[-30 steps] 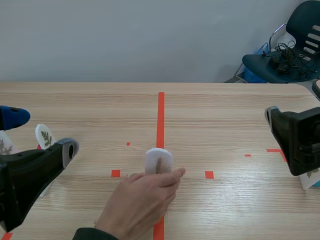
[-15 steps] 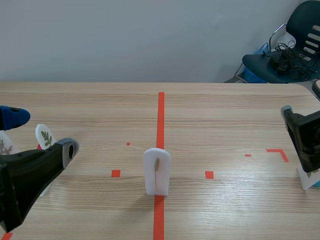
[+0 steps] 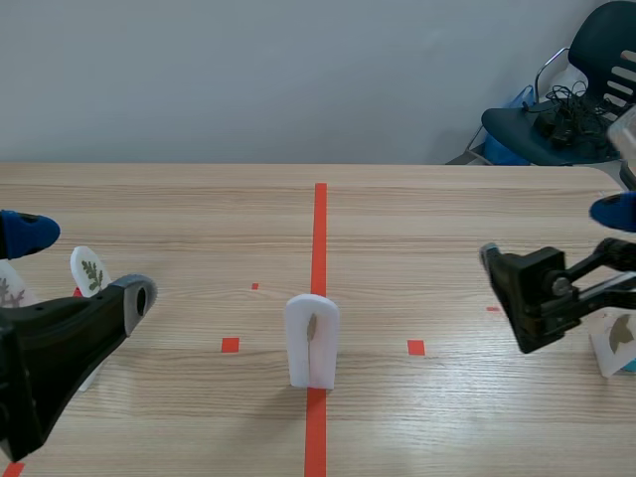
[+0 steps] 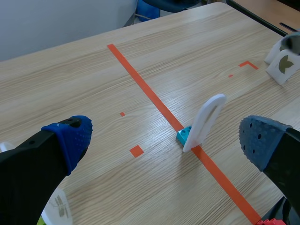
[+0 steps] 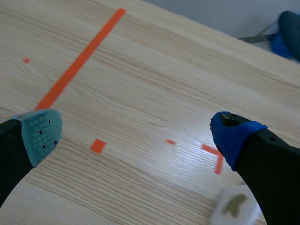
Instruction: Do the leaf sorting experiment
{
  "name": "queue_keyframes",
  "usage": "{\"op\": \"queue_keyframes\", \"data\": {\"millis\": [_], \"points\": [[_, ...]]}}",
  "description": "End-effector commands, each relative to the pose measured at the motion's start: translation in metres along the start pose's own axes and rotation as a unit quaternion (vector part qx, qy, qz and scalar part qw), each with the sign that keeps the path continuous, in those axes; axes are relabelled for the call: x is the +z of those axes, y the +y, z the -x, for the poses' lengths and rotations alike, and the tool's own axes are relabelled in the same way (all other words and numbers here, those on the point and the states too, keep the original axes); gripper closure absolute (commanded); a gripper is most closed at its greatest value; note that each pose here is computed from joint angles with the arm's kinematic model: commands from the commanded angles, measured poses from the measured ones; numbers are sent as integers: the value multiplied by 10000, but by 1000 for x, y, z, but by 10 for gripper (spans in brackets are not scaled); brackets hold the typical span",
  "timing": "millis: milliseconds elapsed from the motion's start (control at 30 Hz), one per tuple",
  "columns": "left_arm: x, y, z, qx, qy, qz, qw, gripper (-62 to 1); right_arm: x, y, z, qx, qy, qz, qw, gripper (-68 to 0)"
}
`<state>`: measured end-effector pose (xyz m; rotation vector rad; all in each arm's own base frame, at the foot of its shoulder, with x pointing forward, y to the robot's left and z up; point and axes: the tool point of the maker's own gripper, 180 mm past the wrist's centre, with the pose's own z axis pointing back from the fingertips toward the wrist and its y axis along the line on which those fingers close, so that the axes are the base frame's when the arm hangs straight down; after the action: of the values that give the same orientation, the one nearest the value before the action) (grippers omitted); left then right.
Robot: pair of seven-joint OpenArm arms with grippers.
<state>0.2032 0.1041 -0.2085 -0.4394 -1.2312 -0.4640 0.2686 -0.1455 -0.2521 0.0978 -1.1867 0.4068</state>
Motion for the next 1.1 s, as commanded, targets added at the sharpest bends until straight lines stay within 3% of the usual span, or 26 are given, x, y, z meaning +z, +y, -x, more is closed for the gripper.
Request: {"op": "queue_keyframes", "data": {"millis": [0,100,200,300,433,600,733,900,1067], "points": [[-1,-2,-8,-45,-137,35,9999,-623,-8,8,-6,24,-139,-221,9997,-679],[-1,-2,-8,-45,-139,35,9999,-623,-22,36,5,93,-20,-936,9956,-679],[-1,-2,-8,-45,-139,35,9999,-623,-29,73,14,219,78,-1744,9844,-679],[-1,-2,-8,-45,-139,35,9999,-623,-34,100,22,489,171,-2215,9738,-679],[-1,-2,-8,-46,-138,33,9999,-623,-45,127,26,658,96,-2538,9650,-679],[-1,-2,-8,-46,-140,31,9999,-623,-64,161,48,734,309,-2880,9543,-679],[-1,-2,-8,-46,-140,31,9999,-623,-73,173,58,627,433,-2995,9511,-670],[-1,-2,-8,-46,-140,31,9999,-623,-75,177,59,609,474,-3021,9501,-398],[-1,-2,-8,-46,-140,31,9999,-623,-75,176,59,613,483,-3020,9501,-244]]}}
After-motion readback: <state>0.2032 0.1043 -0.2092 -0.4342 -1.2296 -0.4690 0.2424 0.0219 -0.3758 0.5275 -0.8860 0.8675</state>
